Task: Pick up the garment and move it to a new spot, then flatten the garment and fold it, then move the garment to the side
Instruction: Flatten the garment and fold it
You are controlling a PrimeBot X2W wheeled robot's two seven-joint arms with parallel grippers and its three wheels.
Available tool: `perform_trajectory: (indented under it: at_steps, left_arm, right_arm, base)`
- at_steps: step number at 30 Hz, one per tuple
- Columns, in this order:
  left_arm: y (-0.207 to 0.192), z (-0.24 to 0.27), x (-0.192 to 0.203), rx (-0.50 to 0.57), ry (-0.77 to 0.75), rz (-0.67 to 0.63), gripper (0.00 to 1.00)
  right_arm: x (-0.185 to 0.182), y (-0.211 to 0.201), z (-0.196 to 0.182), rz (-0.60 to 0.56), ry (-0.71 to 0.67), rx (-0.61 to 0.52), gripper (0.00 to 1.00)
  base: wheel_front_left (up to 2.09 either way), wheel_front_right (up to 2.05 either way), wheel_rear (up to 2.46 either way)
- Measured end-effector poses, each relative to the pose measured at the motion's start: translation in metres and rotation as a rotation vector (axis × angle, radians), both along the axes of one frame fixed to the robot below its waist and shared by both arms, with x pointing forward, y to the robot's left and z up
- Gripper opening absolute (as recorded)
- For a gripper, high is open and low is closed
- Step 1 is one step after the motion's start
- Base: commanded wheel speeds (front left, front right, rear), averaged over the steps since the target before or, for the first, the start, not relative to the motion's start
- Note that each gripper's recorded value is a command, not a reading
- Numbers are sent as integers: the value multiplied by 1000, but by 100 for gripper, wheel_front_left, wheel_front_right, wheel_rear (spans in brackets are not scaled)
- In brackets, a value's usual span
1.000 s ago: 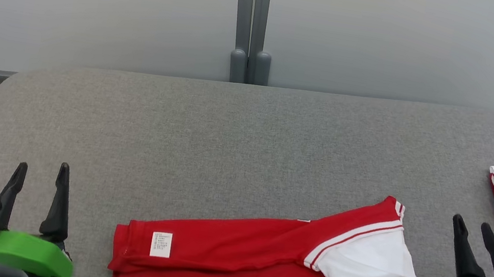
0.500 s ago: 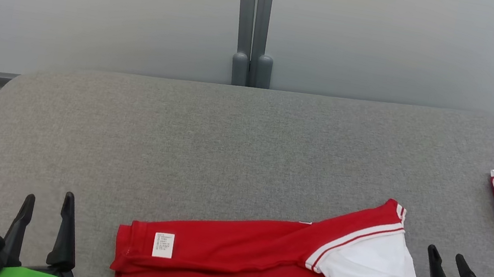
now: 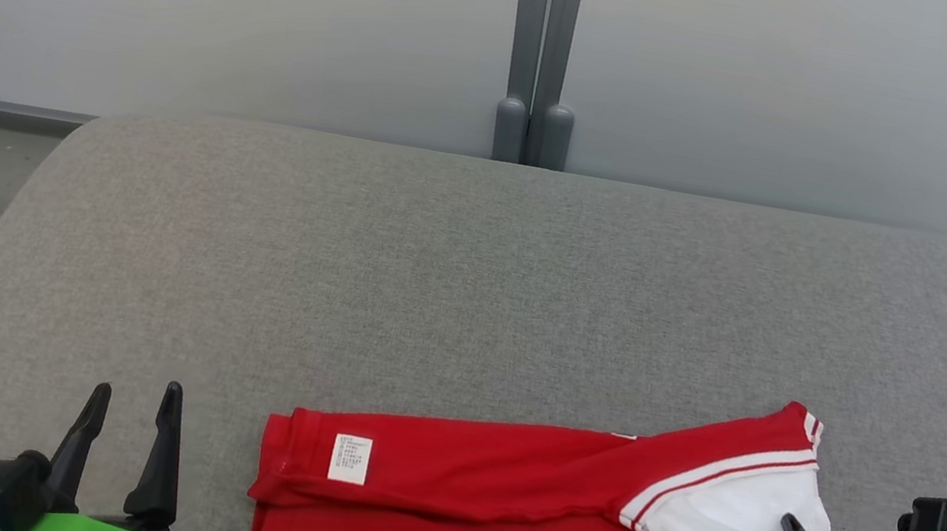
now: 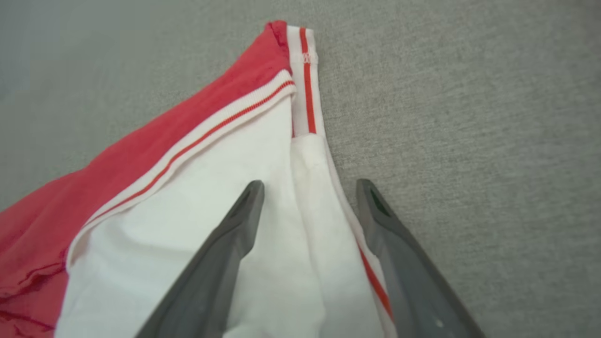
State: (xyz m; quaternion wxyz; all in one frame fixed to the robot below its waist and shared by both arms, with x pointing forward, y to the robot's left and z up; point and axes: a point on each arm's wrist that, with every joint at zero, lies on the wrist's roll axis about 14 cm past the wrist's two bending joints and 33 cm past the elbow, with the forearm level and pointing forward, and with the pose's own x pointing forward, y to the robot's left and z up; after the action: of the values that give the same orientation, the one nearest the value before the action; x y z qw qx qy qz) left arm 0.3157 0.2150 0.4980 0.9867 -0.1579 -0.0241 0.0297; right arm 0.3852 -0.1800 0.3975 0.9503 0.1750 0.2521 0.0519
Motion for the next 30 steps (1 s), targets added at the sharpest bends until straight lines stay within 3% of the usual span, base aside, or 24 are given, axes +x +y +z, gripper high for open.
perform_trajectory:
  at_steps: [9,10,11,13,22,30]
  left_arm:
    - [11,-11,-10,-3,31,32,100]
    - [11,-12,-10,-3,33,32,100]
    - [12,-12,-11,-3,35,33,100]
    - [12,-12,-11,-3,36,36,100]
    - [13,-13,-11,-1,42,33,100]
    - [4,-10,-4,-6,29,10,100]
  right_arm:
    - [-2,2,-25,1,147,-4,100]
    - [-2,7,-26,9,156,6,89]
    - [-1,9,-26,13,158,16,45]
    - [0,14,-24,19,155,31,0]
    - [7,24,-12,15,61,56,0]
    - [17,-21,12,-59,-42,5,0]
  base:
    - [0,0,0]
    - [0,0,0]
    - [0,0,0]
    - [0,0,0]
    - [0,0,0]
    - [0,0,0]
